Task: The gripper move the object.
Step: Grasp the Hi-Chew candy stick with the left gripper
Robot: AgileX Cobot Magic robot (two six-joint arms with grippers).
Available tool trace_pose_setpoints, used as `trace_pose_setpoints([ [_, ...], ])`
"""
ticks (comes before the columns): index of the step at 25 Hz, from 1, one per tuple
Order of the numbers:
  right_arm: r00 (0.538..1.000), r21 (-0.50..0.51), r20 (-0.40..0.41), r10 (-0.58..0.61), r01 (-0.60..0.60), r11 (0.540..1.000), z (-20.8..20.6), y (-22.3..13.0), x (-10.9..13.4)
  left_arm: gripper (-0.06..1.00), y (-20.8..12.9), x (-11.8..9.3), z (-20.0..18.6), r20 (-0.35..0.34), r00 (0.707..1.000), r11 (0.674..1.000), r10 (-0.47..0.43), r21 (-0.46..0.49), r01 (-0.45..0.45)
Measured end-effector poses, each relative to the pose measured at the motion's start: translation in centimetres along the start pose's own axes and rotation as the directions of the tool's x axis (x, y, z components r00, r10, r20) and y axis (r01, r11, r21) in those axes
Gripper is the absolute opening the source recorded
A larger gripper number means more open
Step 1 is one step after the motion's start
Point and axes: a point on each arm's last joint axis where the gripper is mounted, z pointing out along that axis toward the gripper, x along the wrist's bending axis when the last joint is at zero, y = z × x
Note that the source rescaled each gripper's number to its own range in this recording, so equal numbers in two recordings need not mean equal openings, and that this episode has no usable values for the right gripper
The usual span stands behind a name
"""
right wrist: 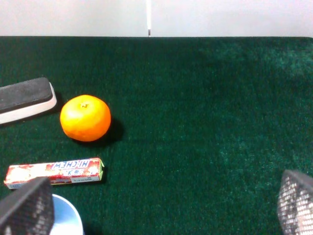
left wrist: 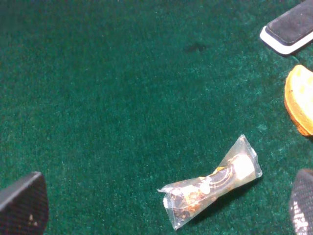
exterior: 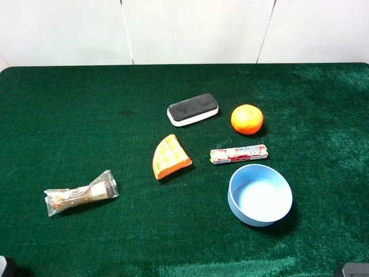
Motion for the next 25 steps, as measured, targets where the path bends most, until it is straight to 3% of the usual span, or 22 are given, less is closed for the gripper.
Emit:
trace_pose_setpoints([
  [4,1.000,0.000,0.000,0.000,0.000,1.000,0.0,0.0,0.0,1.00,0.1,0.0,0.1,0.008,1.000,1.000,0.006,0.009,-0.006],
  [12,1.000,0.000,0.000,0.000,0.000,1.000,0.0,0.0,0.0,1.00,2.6,-0.1,2.4,0.080,0.997,0.990,0.009,0.137,-0.020],
  [19,1.000,0.000,0.000,0.000,0.000,1.000,0.0,0.0,0.0,1.00,5.9,-0.1,6.5,0.189,0.979,0.978,0.081,0.172,-0.114],
  [25,1.000,0.000,0.000,0.000,0.000,1.000,0.0,0.0,0.0,1.00,8.5,0.1,10.6,0.289,0.945,0.958,0.151,0.192,-0.212],
])
